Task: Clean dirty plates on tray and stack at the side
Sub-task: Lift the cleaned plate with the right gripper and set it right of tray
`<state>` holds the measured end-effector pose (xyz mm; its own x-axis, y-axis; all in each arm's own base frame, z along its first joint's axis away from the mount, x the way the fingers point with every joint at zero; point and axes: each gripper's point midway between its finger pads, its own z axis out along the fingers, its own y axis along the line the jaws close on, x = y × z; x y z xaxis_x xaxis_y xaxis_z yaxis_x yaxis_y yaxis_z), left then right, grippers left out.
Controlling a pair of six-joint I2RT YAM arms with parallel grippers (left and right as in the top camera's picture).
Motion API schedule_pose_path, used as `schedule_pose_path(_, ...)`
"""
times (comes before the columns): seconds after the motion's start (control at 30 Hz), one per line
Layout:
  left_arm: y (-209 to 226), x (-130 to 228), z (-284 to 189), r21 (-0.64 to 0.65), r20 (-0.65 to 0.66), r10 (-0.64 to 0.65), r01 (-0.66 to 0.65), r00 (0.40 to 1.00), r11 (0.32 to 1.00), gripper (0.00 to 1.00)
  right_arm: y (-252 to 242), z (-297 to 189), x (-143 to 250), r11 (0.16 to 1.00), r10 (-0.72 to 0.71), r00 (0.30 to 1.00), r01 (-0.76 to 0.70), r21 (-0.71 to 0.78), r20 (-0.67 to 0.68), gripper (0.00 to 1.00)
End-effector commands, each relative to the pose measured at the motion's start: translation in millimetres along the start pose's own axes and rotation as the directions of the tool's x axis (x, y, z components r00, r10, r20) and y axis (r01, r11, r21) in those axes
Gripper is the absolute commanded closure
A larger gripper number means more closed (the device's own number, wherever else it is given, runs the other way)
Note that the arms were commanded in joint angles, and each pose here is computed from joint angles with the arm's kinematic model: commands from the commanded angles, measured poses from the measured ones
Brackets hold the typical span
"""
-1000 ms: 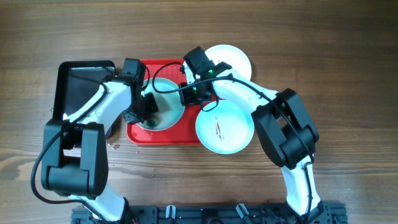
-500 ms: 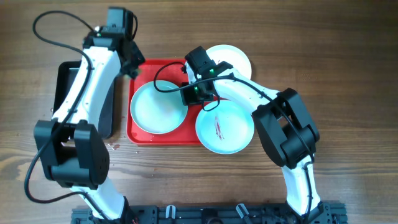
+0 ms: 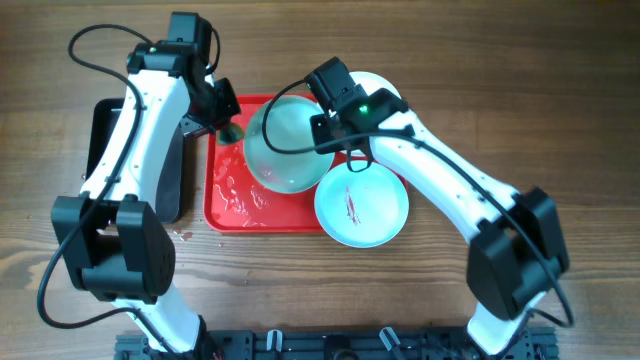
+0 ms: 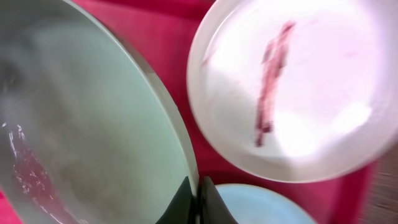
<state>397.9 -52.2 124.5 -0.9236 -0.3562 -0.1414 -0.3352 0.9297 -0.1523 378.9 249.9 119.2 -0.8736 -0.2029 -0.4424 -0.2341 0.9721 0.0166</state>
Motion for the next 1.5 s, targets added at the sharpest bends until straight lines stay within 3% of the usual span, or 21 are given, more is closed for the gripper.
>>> schedule_pose_path(0.0, 11, -13, -2, 0.015, 0.018, -0.016, 0.016, 1.000, 1.000, 0.96, -23, -36, -21, 0.950, -0.100, 0.980, 0.042, 0.308, 0.174, 0.96)
schedule_pose_path(0.1, 27, -17, 2, 0.002, 0.006, -0.057, 0.057, 0.998, 0.998, 0.96, -26, -63, -31, 0.857, -0.207, 0.939, 0.039, 0.515, 0.273, 0.96)
schedule_pose_path(0.4, 37, -19, 2, -0.006, 0.001, -0.084, 0.084, 0.997, 0.996, 0.96, -9, -138, -52, 0.629, -0.416, 0.800, -0.091, 0.772, 0.433, 0.96)
schedule_pose_path(0.63, 37, -19, 2, -0.006, 0.000, -0.084, 0.084, 0.996, 0.996, 0.96, 17, -167, -64, 0.566, -0.497, 0.749, -0.103, 0.818, 0.438, 0.96)
schedule_pose_path(0.87, 37, -19, 2, -0.007, 0.000, -0.084, 0.084, 0.996, 0.996, 0.96, 21, -164, -65, 0.588, -0.497, 0.747, -0.086, 0.805, 0.442, 0.96)
schedule_pose_path(1.0, 37, -19, 2, -0.007, 0.000, -0.084, 0.084, 0.996, 0.996, 0.96, 39, -128, -55, 0.713, -0.485, 0.768, 0.070, 0.698, 0.419, 0.96)
schedule_pose_path(1.1, 37, -19, 2, -0.006, 0.001, -0.084, 0.084, 0.997, 0.996, 0.96, 43, -81, -26, 0.853, -0.376, 0.864, 0.181, 0.490, 0.335, 0.96)
schedule_pose_path(1.17, 37, -19, 2, -0.006, 0.001, -0.084, 0.084, 0.997, 0.996, 0.96, 40, -58, -10, 0.938, -0.245, 0.936, 0.163, 0.307, 0.251, 0.96)
schedule_pose_path(1.27, 37, -19, 2, -0.006, 0.000, -0.084, 0.084, 0.996, 0.996, 0.96, 39, -51, -6, 0.992, -0.129, 0.981, 0.127, 0.021, 0.148, 0.96)
schedule_pose_path(1.37, 37, -19, 2, -0.007, 0.000, -0.084, 0.084, 0.996, 0.996, 0.96, -1, -68, -26, 0.979, 0.048, 0.994, -0.027, -0.202, 0.099, 0.96)
schedule_pose_path(1.47, 37, -19, 2, -0.006, 0.001, -0.084, 0.084, 0.997, 0.996, 0.96, -69, -77, -38, 0.947, 0.219, 0.974, -0.197, -0.254, 0.061, 0.96)
